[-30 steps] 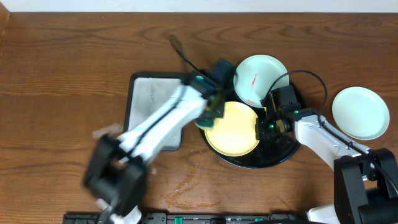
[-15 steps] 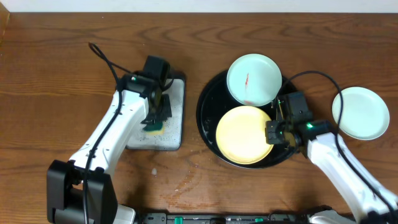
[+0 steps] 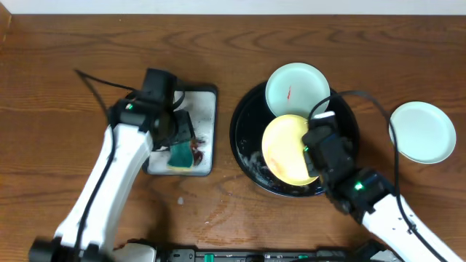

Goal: Clean dirty plates on tray and stack at the side

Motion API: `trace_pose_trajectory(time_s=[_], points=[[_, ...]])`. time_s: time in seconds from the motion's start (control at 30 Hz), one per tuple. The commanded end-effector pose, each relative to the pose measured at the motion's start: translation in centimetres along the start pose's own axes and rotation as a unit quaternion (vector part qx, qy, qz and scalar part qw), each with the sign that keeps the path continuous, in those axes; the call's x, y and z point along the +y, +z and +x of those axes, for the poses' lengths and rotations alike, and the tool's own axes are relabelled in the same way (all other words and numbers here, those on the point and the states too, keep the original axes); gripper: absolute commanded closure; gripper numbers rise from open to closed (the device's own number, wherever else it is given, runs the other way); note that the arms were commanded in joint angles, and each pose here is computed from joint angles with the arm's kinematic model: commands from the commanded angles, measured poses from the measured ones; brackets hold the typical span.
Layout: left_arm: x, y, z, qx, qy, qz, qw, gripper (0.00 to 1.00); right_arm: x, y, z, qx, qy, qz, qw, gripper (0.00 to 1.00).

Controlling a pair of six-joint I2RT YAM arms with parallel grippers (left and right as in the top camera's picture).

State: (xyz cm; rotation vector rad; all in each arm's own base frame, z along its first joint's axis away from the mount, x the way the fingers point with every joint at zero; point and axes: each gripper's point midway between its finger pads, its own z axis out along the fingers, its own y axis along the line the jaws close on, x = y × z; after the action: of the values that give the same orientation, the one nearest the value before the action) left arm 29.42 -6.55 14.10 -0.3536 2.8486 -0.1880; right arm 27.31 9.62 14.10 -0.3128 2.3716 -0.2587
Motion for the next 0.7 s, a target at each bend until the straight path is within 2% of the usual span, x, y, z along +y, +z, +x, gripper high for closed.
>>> trace_pose_trajectory(time_s=[0.0, 0.17, 0.43, 0.67], points=[[-0.3, -3.2, 0.4, -0.033, 0.01, 0.027, 0.999, 0.3, -2.3, -2.7, -2.3, -0.076, -0.047, 0.13, 0.987, 0.99], [0.0, -5.3, 1.2, -0.051, 0.011, 0.035, 0.998, 0.2, -2.3, -5.7, -4.0, -0.137, -0.104, 0.207, 0.963, 0.99], [0.1, -5.6, 1.2, -0.055, 0.011, 0.037, 0.998, 0.18, -0.7, -8.9, -6.3, -0.196, -0.171, 0.249, 0.933, 0.99], [0.1, -5.5, 1.2, -0.054, 0.011, 0.037, 0.998, 0.18, 0.8, -10.6, -8.0, -0.229, -0.195, 0.248, 0.921, 0.99]])
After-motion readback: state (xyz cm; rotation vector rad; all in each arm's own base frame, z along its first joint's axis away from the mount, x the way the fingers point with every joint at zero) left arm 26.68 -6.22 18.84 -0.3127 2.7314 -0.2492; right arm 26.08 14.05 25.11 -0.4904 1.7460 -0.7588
